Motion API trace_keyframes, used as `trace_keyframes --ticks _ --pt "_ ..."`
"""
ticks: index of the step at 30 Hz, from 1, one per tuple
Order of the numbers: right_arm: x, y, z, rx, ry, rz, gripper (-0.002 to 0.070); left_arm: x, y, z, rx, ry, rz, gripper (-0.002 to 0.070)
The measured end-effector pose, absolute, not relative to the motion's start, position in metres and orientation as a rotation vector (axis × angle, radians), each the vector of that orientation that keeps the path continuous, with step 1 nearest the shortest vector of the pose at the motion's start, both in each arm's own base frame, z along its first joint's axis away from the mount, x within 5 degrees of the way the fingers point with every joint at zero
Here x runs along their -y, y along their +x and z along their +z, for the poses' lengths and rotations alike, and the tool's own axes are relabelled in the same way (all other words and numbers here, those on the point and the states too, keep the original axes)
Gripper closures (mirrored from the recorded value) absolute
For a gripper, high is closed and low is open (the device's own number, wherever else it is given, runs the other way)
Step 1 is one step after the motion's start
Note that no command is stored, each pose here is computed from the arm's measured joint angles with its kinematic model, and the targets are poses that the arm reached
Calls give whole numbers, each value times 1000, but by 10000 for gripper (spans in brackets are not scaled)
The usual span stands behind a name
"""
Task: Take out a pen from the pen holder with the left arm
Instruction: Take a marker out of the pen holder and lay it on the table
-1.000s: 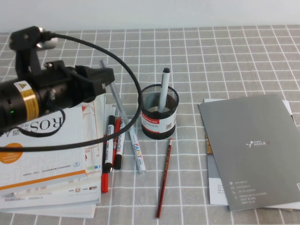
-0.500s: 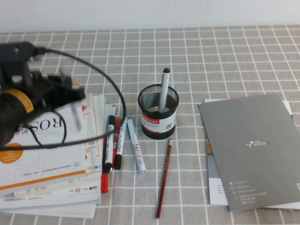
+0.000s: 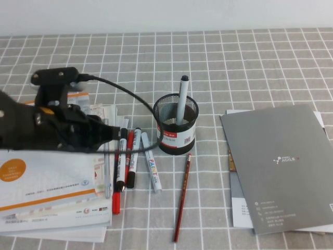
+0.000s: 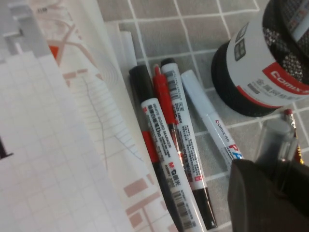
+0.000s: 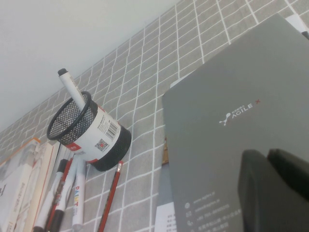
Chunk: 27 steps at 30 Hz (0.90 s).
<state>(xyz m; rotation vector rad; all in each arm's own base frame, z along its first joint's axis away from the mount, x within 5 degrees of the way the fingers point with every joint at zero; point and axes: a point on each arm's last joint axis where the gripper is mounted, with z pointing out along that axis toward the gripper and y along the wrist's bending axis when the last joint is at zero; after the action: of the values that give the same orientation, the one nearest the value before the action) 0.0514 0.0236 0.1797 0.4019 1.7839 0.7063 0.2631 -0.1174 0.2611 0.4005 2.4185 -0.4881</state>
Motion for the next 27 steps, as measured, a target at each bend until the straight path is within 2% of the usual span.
trace_keyframes --ticks 16,19,22,25,27 --pt "-24 51 180 -1784 402 706 689 143 329 213 -2605 230 -571 622" --pt "-24 51 180 -1784 402 706 689 146 337 209 -2623 237 -576 596" --pt "-24 51 180 -1784 402 706 689 148 341 206 -2631 238 -577 497" --pt "-24 51 180 -1784 402 706 689 149 342 203 -2636 238 -577 337" --pt "-24 51 180 -1784 402 706 689 148 342 203 -2636 248 -567 258"
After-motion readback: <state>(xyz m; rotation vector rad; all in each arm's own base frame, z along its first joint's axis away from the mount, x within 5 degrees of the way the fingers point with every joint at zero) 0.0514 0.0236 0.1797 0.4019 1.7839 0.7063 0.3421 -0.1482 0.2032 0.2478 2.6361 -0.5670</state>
